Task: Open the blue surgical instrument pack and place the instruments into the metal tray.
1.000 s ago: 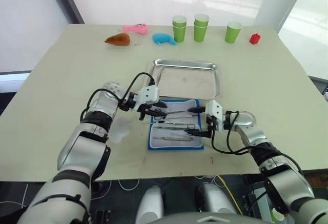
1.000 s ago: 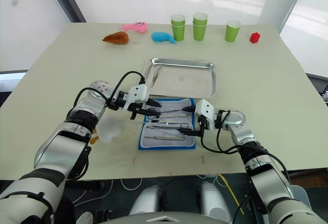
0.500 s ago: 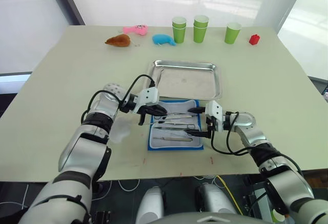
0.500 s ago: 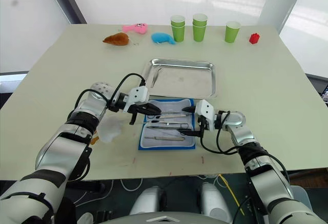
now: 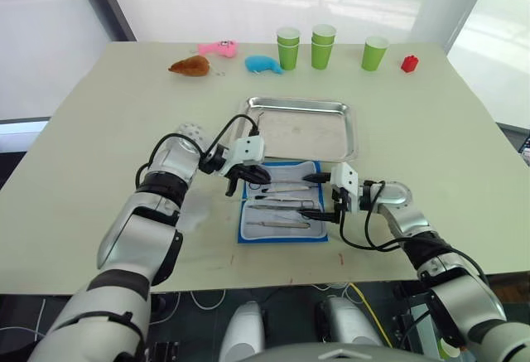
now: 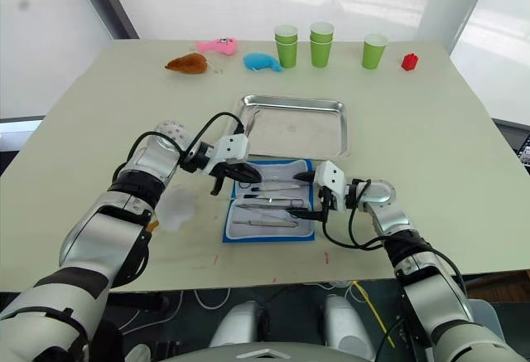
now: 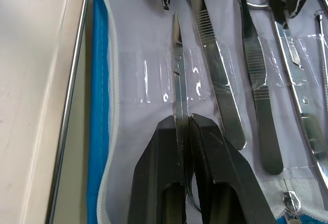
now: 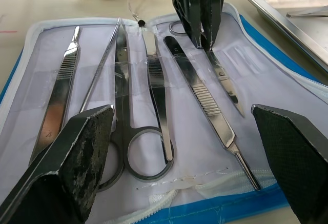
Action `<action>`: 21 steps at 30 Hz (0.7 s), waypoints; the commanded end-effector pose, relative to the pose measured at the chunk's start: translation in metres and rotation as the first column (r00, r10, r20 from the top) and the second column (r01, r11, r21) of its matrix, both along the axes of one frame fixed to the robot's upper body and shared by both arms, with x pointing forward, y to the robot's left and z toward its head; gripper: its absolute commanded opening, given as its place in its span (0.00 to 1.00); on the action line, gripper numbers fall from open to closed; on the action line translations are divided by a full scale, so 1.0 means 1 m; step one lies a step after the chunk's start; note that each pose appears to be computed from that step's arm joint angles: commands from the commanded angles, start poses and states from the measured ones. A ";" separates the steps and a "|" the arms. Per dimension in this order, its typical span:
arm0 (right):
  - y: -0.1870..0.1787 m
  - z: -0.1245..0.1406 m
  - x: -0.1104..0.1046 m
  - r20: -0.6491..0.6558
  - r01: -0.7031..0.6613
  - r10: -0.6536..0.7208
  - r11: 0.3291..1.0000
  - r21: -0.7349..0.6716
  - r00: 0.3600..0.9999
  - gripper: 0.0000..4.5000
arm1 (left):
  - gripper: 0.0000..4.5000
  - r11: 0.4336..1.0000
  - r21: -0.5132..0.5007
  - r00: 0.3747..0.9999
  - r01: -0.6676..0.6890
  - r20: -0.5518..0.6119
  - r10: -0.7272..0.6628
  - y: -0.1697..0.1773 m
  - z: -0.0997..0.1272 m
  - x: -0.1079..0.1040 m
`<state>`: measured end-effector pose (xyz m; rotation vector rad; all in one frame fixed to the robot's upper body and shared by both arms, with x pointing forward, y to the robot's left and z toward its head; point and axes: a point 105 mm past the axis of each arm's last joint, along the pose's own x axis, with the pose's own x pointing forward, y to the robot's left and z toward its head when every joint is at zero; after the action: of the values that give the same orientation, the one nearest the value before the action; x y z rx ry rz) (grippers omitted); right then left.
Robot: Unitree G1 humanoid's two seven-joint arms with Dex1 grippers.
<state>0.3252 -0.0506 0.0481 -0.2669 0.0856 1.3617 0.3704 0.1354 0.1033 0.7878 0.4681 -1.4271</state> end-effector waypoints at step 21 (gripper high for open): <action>-0.016 -0.083 -0.034 -0.242 -0.004 -0.050 0.976 -0.217 0.969 1.00 | 0.02 0.978 0.201 0.996 -0.063 -0.054 0.075 0.006 0.035 -0.011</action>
<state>0.3250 -0.0455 0.0487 -0.2678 0.0735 1.3616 0.3606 0.1425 0.1275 0.8497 0.6994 -1.3525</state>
